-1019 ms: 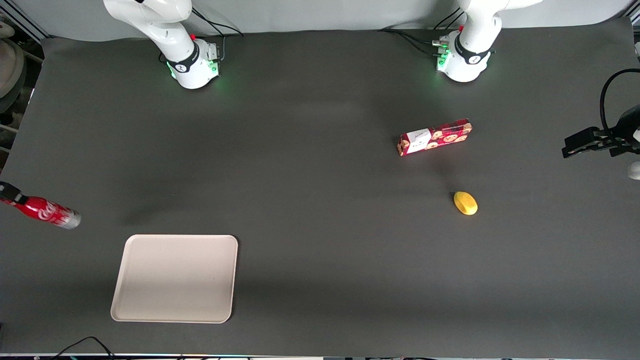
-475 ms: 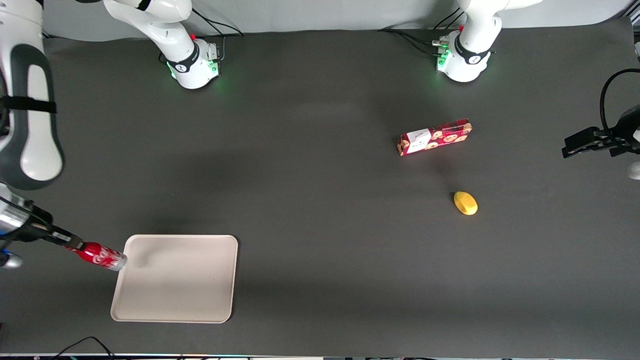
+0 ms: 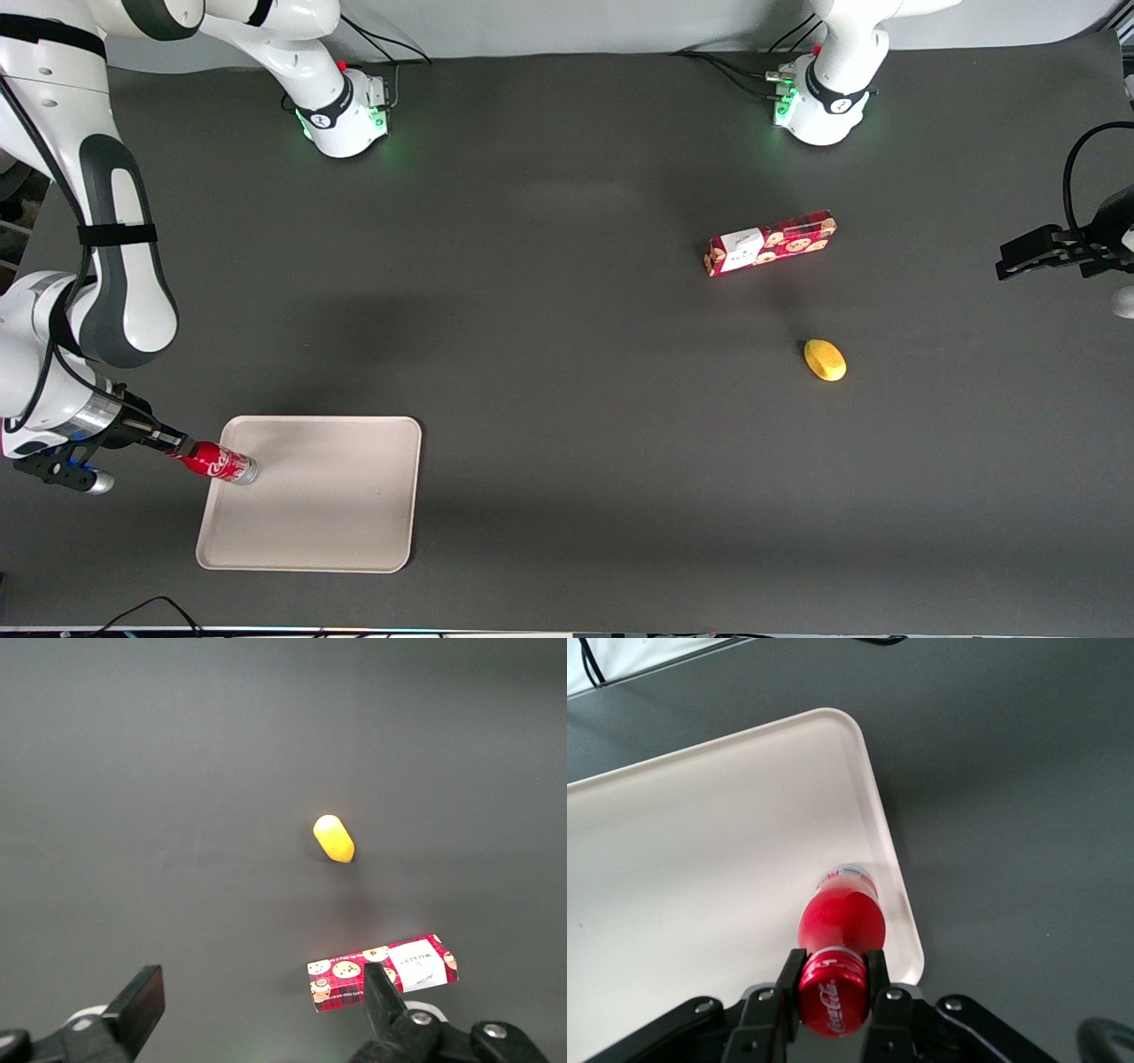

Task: Place coke bottle on tray
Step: 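Lower the bottle upright onto the tray and open the right gripper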

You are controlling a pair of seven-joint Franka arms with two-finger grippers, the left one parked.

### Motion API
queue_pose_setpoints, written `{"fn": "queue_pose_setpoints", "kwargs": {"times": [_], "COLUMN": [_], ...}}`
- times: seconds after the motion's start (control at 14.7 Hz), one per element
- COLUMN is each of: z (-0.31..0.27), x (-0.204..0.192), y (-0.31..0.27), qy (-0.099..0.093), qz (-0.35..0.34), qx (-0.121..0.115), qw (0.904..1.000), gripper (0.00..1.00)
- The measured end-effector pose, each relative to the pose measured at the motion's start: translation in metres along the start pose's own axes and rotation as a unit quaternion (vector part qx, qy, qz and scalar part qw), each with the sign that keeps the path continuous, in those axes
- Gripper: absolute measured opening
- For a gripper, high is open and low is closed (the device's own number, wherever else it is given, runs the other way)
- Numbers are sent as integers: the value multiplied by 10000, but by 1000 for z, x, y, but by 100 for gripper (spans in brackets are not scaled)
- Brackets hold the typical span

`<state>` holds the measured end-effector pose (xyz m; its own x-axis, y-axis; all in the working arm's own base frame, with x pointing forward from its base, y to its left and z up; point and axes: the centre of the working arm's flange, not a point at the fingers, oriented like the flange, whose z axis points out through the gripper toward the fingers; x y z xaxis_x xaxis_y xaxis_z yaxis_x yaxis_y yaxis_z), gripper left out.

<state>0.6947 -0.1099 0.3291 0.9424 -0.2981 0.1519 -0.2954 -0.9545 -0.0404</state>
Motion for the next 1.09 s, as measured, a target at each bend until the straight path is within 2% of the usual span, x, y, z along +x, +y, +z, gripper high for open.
{"fn": "queue_pose_setpoints", "kwargs": {"times": [0.34,0.54,0.68,1.02,1.09], "z": [0,0,-1,-2,-2], "x": [0,1,1,2,2], "y": [1,1,1,1,1], "qy": [-2,6,13,23,26], "qz": [-28,-23,-17,38,41], "qx": [-40,-39,-38,-37,-36], "qw": [10000,10000,10000,10000,10000], "gripper": [32,37,50,96,100]}}
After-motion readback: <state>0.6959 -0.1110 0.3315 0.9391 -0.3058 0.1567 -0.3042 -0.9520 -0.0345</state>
